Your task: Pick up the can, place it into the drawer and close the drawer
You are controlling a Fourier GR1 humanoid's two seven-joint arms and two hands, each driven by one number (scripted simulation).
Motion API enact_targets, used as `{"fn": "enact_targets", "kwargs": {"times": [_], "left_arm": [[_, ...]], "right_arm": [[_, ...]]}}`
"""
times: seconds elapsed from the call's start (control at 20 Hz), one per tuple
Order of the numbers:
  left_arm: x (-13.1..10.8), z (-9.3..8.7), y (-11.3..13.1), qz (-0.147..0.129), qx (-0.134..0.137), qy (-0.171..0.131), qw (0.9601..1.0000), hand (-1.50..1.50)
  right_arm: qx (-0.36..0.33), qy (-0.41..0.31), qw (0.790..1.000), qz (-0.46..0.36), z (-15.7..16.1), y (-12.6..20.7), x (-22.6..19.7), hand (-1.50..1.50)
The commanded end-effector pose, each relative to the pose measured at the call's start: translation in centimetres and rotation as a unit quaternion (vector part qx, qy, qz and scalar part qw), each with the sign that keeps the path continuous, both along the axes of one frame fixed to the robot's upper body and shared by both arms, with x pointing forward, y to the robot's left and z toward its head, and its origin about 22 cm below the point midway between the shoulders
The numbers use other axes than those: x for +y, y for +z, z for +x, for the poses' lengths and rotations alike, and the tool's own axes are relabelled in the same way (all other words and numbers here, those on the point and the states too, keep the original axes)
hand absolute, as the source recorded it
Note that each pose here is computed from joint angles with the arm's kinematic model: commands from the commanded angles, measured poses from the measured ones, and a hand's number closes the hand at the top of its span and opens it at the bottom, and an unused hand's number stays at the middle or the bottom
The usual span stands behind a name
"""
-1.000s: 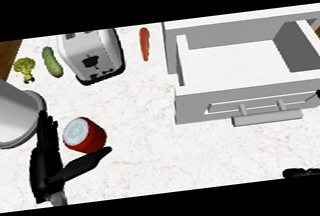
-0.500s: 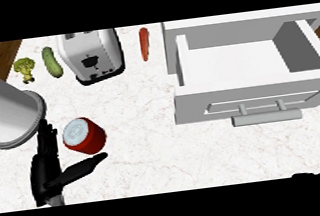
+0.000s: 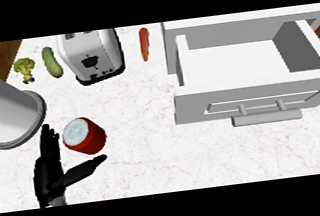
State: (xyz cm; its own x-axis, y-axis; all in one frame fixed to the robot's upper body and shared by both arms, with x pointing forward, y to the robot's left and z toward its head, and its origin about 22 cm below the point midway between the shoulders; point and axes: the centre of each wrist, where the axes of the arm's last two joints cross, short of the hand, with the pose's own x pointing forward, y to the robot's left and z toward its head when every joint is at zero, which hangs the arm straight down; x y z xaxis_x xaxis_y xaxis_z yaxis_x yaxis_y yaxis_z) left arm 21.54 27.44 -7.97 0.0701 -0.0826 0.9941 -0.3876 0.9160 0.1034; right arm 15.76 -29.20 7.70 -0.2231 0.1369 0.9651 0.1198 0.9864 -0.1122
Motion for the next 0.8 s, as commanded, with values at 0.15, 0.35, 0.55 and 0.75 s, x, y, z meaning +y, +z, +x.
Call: {"fn": "enact_targets", "kwargs": {"times": [0.15, 0.35, 0.55, 0.75], "left_arm": [[0.4, 0.9, -1.8, -0.003, 0.003, -0.01, 0.9999, -1.5], [0.5, 1.8, -1.2, -0.014, 0.001, 0.011, 0.9998, -1.5], [0.5, 2.0, -2.0, -0.007, 0.005, 0.009, 0.9999, -1.5], [1.0, 1.7, -2.8, -0.006, -0.003, 0.008, 0.9999, -1.5]], "right_arm": [[-0.005, 0.002, 1.0, 0.002, -1.1, 0.4, -0.8, -1.5], [0.001, -0.008, 1.0, 0.0, 0.8, 1.0, -1.9, -1.5], [-0.001, 0.003, 1.0, 0.003, 0.5, 2.4, -1.3, -1.5], [-0.008, -0.004, 1.0, 0.007, -0.4, 0.6, -0.8, -1.5]]}}
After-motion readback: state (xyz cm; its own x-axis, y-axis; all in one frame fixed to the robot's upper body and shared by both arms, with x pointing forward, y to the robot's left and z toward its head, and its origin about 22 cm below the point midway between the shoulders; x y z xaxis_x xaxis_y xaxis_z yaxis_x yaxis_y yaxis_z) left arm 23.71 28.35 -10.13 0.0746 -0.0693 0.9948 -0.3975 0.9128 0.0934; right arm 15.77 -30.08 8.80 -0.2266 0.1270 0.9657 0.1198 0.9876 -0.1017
